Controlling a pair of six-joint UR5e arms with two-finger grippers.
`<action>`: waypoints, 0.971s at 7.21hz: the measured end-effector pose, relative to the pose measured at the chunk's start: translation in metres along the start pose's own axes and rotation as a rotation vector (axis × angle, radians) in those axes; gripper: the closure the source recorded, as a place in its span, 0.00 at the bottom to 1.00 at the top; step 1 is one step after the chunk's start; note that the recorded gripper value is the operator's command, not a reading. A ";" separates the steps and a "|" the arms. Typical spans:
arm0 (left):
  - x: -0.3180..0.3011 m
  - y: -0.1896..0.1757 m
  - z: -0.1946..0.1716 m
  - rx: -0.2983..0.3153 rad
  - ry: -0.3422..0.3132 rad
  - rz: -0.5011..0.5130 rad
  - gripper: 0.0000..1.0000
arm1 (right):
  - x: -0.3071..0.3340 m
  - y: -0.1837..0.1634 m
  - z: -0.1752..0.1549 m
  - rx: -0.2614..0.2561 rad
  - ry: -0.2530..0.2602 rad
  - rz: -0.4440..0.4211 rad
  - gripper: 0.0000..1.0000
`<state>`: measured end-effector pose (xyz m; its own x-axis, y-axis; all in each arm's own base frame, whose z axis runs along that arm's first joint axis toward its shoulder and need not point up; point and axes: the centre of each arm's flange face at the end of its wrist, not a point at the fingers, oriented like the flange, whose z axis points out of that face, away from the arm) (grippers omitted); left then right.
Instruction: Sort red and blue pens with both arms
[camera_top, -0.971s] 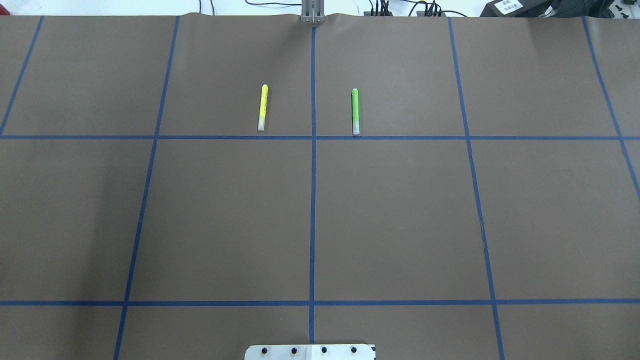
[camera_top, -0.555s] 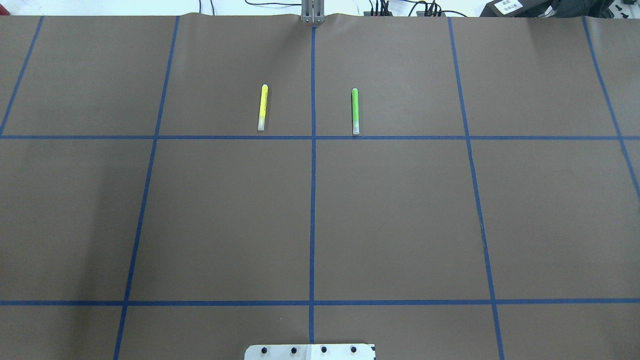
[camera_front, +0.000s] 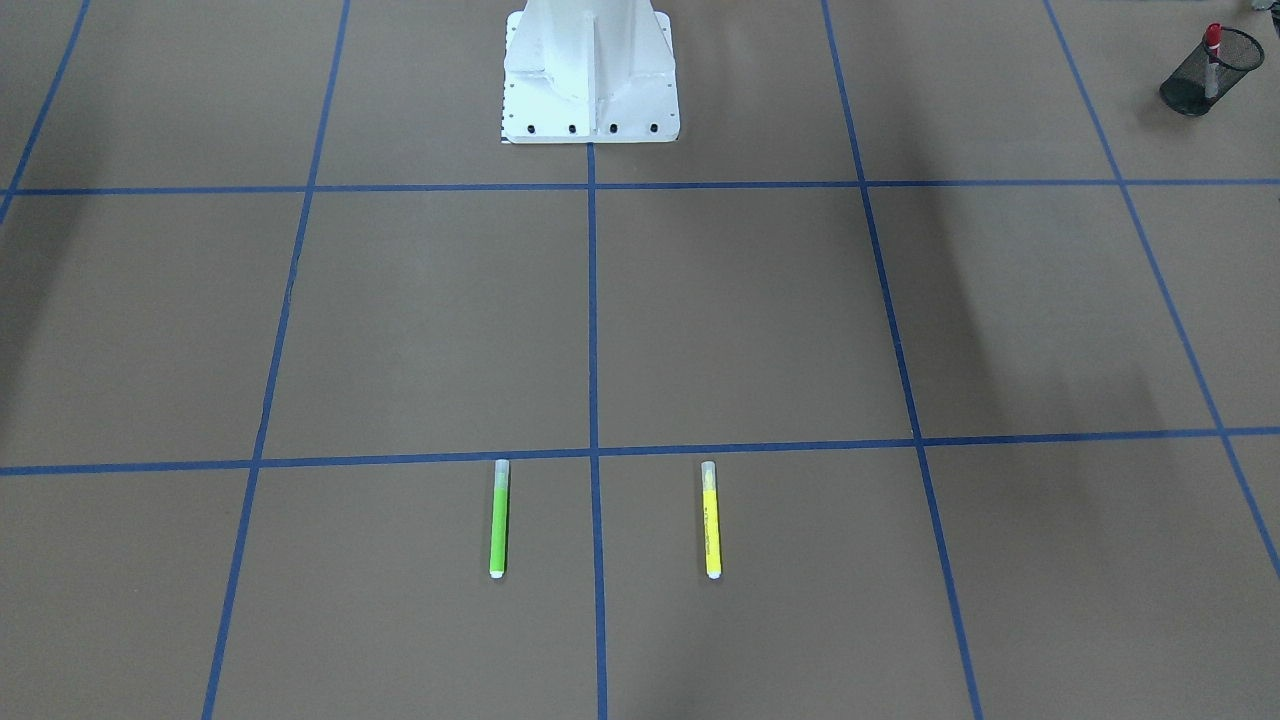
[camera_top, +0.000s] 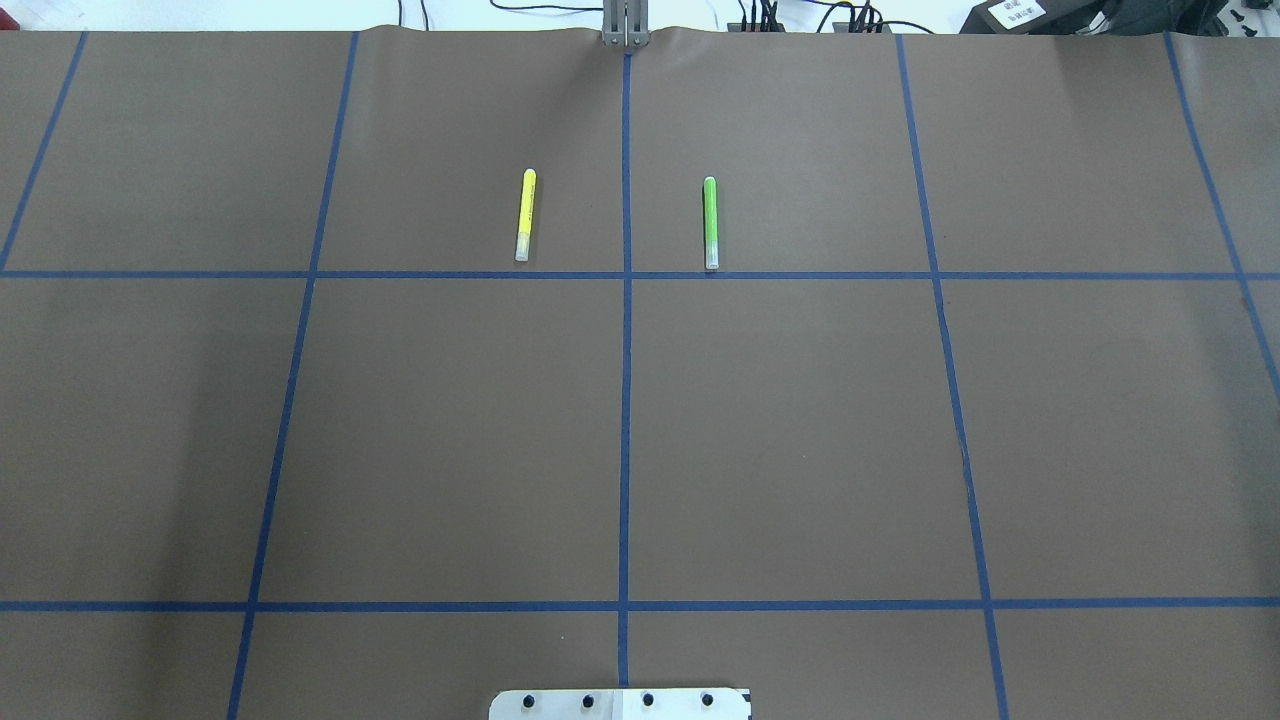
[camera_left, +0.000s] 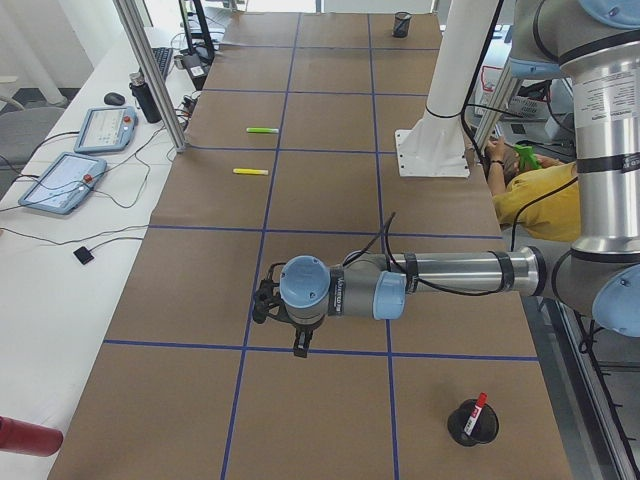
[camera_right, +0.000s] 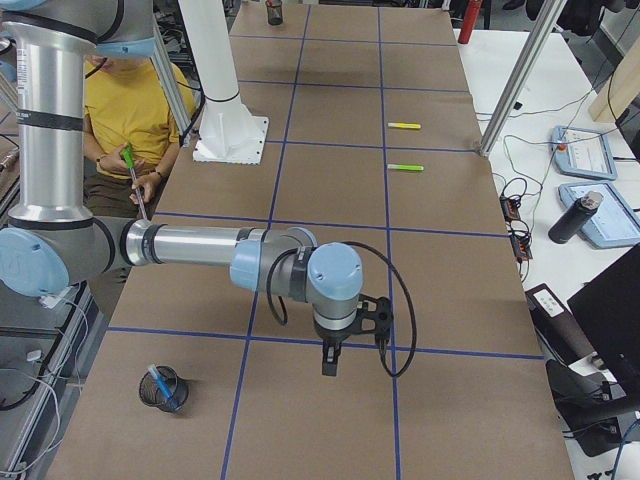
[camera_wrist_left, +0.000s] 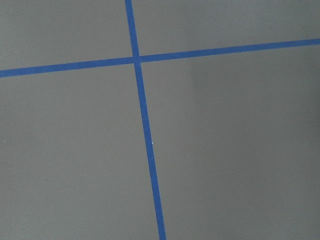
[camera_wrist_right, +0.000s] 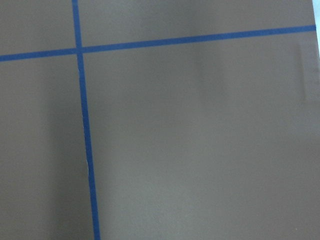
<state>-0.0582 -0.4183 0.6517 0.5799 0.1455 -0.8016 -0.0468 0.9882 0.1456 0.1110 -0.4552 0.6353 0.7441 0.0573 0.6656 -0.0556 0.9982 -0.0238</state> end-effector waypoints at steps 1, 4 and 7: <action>0.000 0.000 0.000 0.000 0.000 0.001 0.00 | -0.038 -0.034 0.007 -0.016 0.013 -0.034 0.00; 0.002 -0.002 -0.002 0.009 -0.001 0.012 0.00 | -0.102 -0.088 0.035 -0.065 0.052 -0.120 0.00; 0.003 -0.004 -0.003 0.021 -0.006 0.023 0.00 | -0.103 -0.086 0.045 -0.083 0.056 -0.120 0.00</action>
<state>-0.0585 -0.4213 0.6475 0.5835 0.1680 -0.7946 -0.0432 0.9834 0.1762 0.0095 -0.5474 0.6023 0.7779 -0.0640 0.6251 0.0897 0.9959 -0.0097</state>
